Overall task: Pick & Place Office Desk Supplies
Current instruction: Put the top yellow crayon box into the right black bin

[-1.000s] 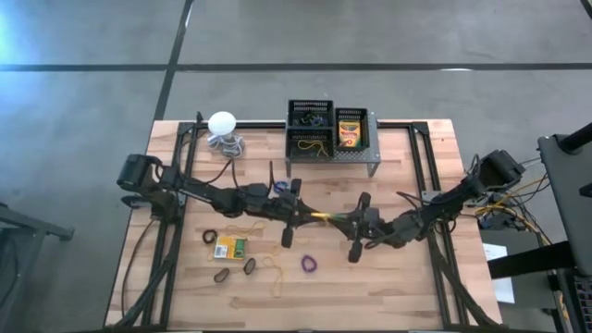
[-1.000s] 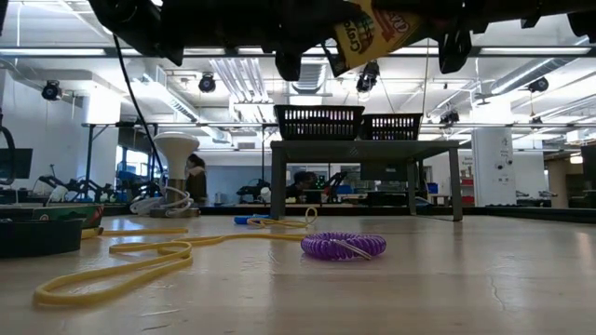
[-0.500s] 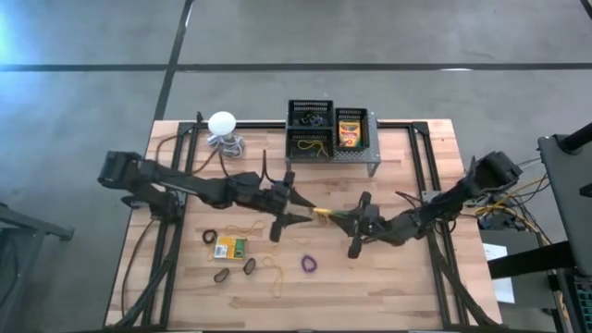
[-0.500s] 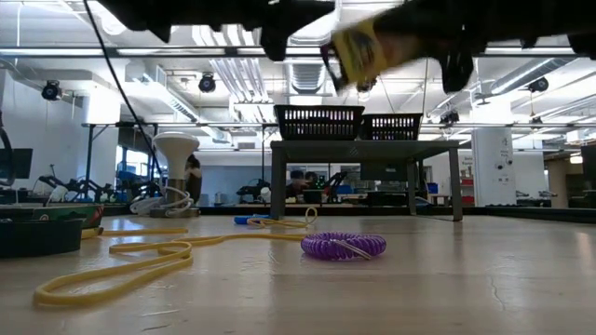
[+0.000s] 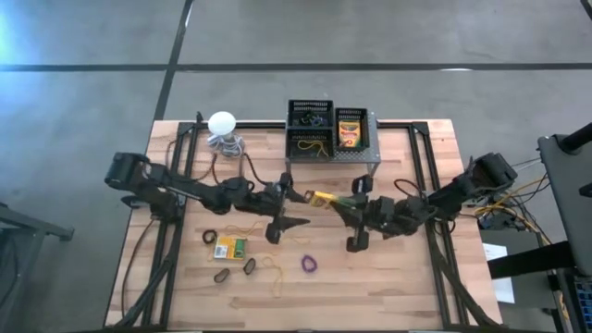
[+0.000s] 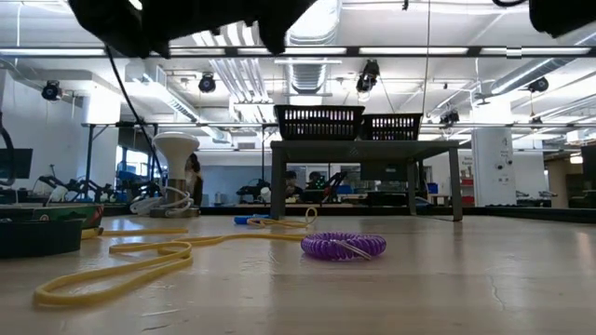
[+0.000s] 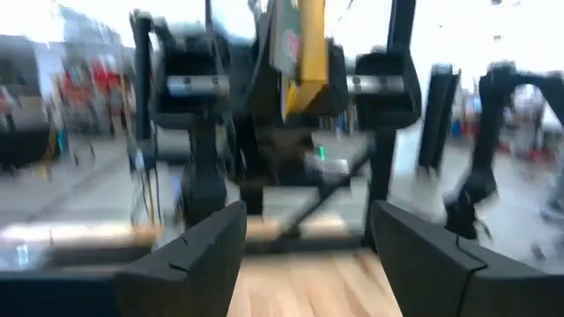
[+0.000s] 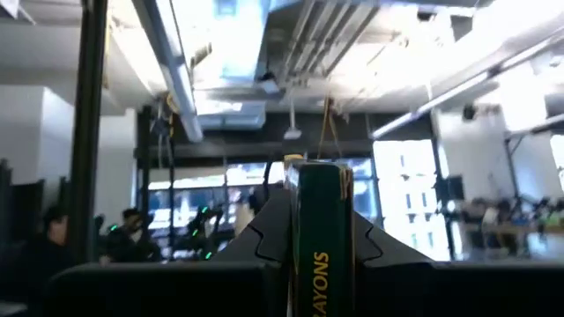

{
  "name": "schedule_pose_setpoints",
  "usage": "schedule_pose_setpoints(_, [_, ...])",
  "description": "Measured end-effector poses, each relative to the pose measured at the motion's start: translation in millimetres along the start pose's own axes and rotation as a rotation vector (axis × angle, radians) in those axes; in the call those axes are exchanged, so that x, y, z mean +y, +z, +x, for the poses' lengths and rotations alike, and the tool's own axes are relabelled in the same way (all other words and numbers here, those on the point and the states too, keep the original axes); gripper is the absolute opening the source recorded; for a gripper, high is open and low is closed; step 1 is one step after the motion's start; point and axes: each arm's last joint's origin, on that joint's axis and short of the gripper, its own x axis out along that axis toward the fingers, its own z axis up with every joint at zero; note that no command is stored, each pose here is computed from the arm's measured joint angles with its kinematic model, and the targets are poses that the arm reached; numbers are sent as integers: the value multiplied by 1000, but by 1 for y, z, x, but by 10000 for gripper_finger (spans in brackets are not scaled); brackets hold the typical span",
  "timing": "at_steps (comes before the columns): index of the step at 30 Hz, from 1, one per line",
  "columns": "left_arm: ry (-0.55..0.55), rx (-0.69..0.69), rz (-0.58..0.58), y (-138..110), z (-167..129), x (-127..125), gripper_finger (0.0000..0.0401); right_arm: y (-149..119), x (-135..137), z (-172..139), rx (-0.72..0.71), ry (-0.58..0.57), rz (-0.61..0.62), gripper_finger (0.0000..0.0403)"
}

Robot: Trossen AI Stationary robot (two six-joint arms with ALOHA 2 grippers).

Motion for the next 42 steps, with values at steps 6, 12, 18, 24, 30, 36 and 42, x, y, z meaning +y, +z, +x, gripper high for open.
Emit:
schedule_pose_setpoints(6, [6,-244,54,19,10,0,249,3,2,16,-9,37,-50,29])
schedule_pose_setpoints(12, [-8,-299,71,36,15,-5,228,2,2,18,-6,47,-54,29])
schedule_pose_setpoints(18, [-9,-235,70,34,20,-5,114,1,2,17,-2,49,-52,37])
schedule_pose_setpoints(24, [-5,-167,62,32,25,-5,25,-4,3,16,48,61,-38,53])
schedule_pose_setpoints(30, [83,59,26,34,16,-4,32,-10,5,9,321,-40,-153,80])
schedule_pose_setpoints(36, [294,539,21,28,-6,2,31,13,-4,-8,729,-148,-166,135])
schedule_pose_setpoints(42, [313,851,28,16,-17,3,32,22,-24,-3,1055,-117,-69,190])
